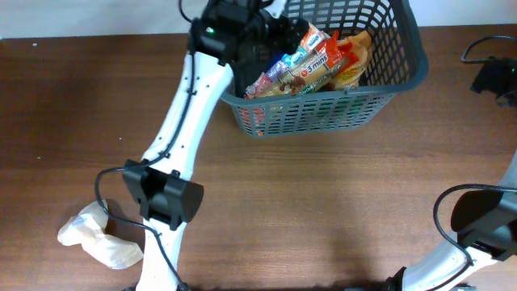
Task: Pack container
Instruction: 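Carry the spaghetti to the basket and lower it inside, then open the left gripper and withdraw it toward the clear plastic bag, then lower the left gripper onto the clear plastic bag and grasp it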
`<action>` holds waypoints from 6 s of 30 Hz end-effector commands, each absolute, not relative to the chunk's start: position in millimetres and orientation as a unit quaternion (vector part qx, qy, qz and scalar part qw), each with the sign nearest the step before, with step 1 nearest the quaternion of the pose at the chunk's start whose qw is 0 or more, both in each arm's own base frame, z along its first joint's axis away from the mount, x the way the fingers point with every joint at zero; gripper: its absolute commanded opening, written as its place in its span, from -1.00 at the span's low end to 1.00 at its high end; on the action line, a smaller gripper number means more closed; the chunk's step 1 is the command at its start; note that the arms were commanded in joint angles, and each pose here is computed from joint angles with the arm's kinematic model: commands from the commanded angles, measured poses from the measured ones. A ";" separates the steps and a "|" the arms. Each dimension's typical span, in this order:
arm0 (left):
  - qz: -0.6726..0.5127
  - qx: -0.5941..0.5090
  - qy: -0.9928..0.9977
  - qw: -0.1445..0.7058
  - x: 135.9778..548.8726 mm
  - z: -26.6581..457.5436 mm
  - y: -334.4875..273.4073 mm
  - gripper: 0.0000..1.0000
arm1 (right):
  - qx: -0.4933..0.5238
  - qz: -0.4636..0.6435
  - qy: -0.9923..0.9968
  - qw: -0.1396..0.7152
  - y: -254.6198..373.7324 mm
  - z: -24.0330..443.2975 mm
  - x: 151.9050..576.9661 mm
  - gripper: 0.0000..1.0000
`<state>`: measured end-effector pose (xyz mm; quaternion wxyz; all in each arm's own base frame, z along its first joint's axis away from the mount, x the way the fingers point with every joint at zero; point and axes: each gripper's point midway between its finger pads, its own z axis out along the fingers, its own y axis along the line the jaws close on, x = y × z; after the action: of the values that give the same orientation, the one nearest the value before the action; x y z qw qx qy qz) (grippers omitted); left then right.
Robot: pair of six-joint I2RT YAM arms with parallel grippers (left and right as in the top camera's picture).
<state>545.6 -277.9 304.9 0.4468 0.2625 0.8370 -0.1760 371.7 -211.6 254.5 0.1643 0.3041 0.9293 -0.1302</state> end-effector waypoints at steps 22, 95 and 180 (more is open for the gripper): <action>-0.032 -0.098 0.941 0.323 420.0 365.2 0.8 0.98 | 0.311 -0.130 0.927 0.164 -212.3 254.0 370.4 0.98; 0.050 -0.500 0.862 0.066 147.0 162.2 145.0 0.98 | 0.311 -0.130 0.927 0.164 -212.3 254.0 370.4 0.98; -0.031 -0.507 0.861 0.015 164.8 -7.5 153.3 0.98 | 0.311 -0.130 0.927 0.164 -212.3 254.0 370.4 0.98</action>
<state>168.1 161.7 -0.7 0.0241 -0.5095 0.8600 -0.0134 371.7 -211.7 254.5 0.1643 0.3043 0.9292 -0.1303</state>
